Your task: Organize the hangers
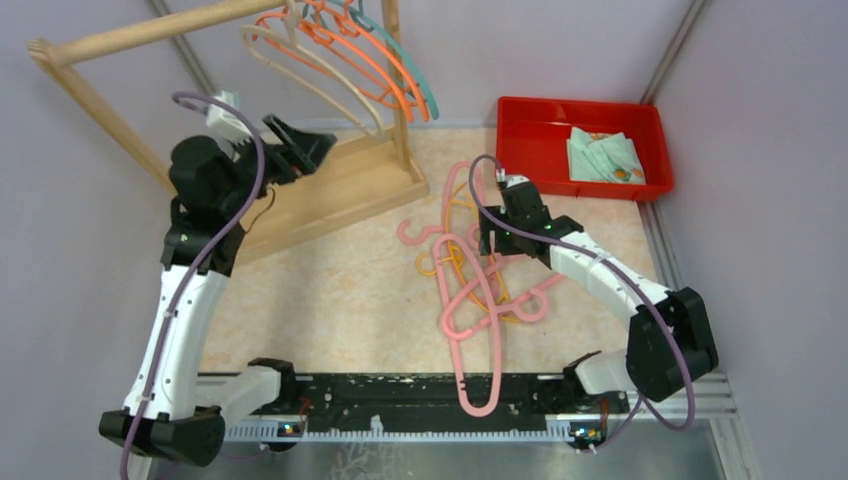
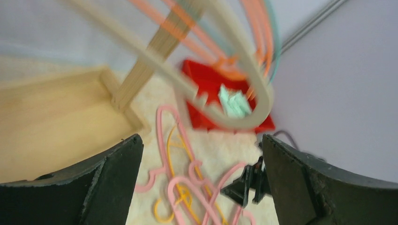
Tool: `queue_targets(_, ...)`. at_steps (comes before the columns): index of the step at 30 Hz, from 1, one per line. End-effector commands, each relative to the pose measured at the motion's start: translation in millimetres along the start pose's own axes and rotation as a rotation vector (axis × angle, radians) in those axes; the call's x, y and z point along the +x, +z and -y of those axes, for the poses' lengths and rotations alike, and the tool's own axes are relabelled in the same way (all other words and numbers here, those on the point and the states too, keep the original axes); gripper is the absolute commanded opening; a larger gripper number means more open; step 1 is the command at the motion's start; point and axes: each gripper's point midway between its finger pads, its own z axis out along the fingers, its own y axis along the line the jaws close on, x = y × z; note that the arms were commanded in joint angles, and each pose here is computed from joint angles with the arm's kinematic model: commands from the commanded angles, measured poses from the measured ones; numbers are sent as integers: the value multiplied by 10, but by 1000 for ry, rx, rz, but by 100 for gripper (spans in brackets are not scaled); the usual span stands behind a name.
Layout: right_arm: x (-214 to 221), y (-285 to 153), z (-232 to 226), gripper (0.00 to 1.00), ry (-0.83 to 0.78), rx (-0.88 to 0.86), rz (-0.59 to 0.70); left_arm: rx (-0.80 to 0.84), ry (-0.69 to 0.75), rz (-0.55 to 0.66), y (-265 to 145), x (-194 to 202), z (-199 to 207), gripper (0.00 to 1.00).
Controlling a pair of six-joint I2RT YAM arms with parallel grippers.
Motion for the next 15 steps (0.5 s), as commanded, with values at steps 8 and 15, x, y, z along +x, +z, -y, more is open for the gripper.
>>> queue_targets(8, 534, 170, -308, 74, -77, -109, -106, -105, -48, -368, -552, 1476, -395, 100)
queue_targets(15, 775, 324, -319, 59, -71, -125, -177, -103, -60, -436, -660, 1757, -460, 99)
